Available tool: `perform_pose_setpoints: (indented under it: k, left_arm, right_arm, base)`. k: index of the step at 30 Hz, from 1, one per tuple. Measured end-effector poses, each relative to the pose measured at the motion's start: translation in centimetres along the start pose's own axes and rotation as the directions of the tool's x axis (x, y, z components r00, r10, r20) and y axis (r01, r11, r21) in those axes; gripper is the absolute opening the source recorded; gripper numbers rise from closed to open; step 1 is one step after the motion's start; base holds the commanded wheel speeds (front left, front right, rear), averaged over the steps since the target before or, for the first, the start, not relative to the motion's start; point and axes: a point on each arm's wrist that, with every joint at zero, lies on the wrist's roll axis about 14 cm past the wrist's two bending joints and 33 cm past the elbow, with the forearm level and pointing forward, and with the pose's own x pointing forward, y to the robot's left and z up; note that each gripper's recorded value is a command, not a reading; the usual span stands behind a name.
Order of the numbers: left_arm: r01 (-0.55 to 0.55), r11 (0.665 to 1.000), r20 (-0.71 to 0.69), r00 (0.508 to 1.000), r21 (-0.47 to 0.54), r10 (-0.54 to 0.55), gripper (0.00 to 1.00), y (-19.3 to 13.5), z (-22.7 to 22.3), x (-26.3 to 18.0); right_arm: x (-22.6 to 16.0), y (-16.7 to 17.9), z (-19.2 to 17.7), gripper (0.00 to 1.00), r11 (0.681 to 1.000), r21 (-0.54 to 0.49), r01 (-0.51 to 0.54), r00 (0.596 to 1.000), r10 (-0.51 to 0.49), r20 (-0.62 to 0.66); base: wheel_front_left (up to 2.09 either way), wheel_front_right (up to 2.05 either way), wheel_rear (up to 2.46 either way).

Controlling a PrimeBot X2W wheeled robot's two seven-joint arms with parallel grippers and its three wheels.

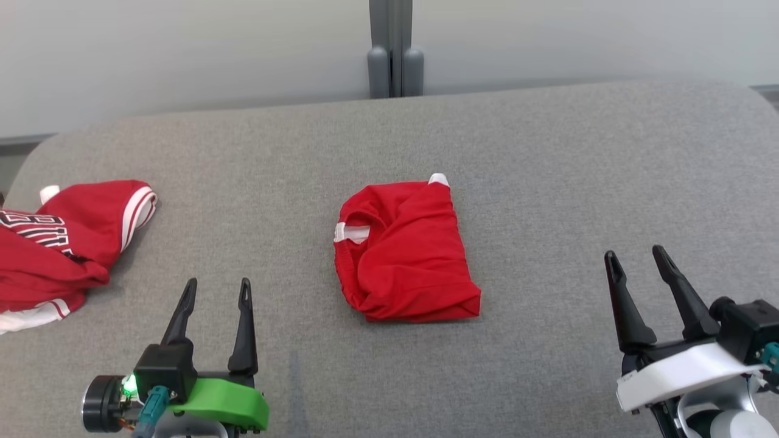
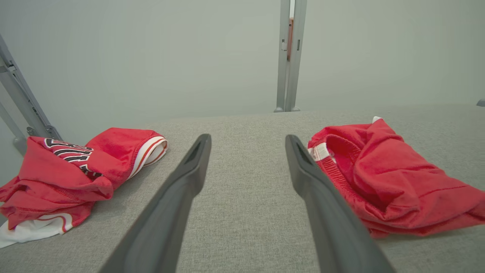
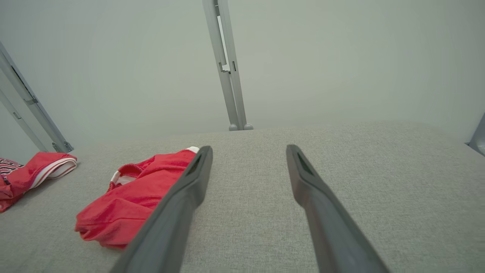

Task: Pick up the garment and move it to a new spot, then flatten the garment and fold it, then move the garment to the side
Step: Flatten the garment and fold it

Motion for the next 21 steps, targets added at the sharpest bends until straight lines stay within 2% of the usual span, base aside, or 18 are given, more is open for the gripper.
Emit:
perform_pose_setpoints:
  k: [8, 21]
  left_arm:
    - [0.008, 1.0, 0.012, 1.0, -0.008, -0.007, 1.0, -0.2, 0.8, -1.4]
    - [-0.004, 1.0, 0.009, 1.0, -0.004, 0.004, 1.0, 0.2, 0.8, -1.7]
  right_arm:
    - [-2.3, 0.2, 1.0, 1.0, 1.0, 0.001, 0.015, 1.0, -0.015, 0.012]
    - [-2.2, 0.7, 1.1, 1.0, 1.0, -0.001, 0.005, 1.0, -0.005, 0.01]
  base:
    - [0.0, 0.0, 0.0]
    - [0.0, 0.0, 0.0]
